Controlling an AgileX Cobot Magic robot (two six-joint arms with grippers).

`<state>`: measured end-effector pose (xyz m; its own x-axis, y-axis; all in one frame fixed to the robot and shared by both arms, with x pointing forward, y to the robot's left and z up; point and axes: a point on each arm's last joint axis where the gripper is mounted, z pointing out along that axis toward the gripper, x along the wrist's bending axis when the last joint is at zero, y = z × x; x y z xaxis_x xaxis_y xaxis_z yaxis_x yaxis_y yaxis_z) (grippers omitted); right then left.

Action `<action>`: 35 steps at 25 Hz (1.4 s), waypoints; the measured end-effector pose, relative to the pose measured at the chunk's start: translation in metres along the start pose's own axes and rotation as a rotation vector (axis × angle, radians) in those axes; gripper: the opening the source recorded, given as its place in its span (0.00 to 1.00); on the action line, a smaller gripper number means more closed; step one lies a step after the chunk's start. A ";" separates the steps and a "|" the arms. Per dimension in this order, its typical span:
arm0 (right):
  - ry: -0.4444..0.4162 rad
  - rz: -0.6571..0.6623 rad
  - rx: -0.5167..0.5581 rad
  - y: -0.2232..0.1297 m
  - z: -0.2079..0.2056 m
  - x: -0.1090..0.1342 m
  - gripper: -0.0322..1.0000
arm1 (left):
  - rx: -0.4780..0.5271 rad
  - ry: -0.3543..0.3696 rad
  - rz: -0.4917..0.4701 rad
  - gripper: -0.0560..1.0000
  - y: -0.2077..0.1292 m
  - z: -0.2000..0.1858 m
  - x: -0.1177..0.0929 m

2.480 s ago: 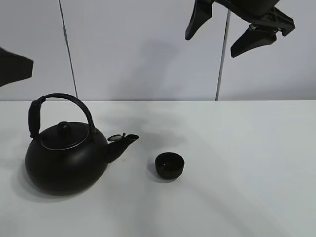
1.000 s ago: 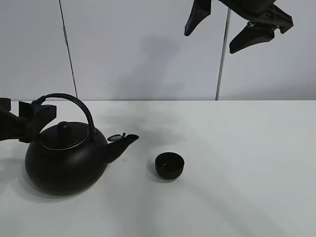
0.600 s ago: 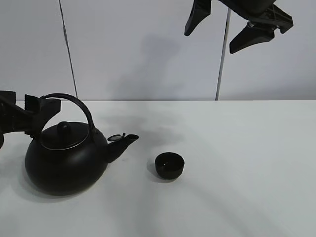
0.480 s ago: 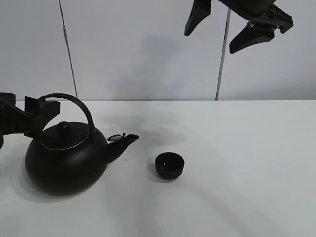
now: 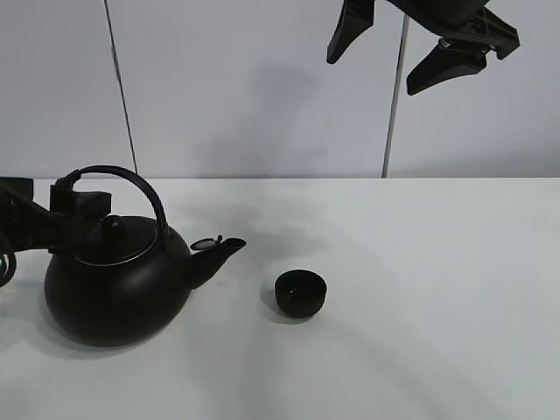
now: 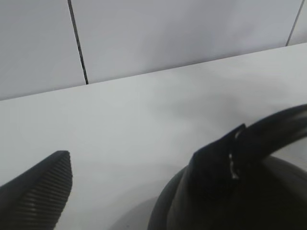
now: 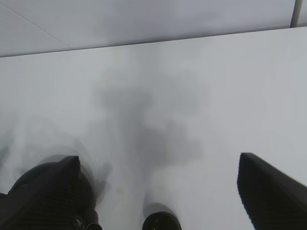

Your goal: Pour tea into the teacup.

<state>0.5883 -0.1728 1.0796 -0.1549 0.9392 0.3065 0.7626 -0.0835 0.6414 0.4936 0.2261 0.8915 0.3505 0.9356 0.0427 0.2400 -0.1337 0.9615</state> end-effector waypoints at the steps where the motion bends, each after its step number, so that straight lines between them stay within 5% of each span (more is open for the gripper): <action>1: 0.000 0.000 0.000 0.000 0.000 0.000 0.62 | -0.004 0.000 0.000 0.67 0.000 0.000 0.000; 6: 0.000 0.000 0.000 0.000 0.000 0.000 0.62 | -0.005 -0.002 0.002 0.45 0.000 0.000 0.000; 17: 0.000 0.000 0.000 0.000 0.000 0.000 0.62 | -0.009 -0.037 0.035 0.17 0.001 0.001 -0.003; 27: 0.000 0.000 0.000 0.000 0.000 0.000 0.62 | -0.007 -0.040 0.051 0.16 0.004 0.008 -0.002; 35: 0.000 0.000 0.000 0.000 0.000 0.000 0.62 | -0.024 -0.114 0.097 0.16 0.016 0.028 -0.008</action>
<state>0.5883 -0.1728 1.0796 -0.1549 0.9392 0.3065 0.7624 -0.0836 0.6417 0.5200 0.2073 0.8994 0.4715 0.8755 0.1060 0.1788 -0.2126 0.9606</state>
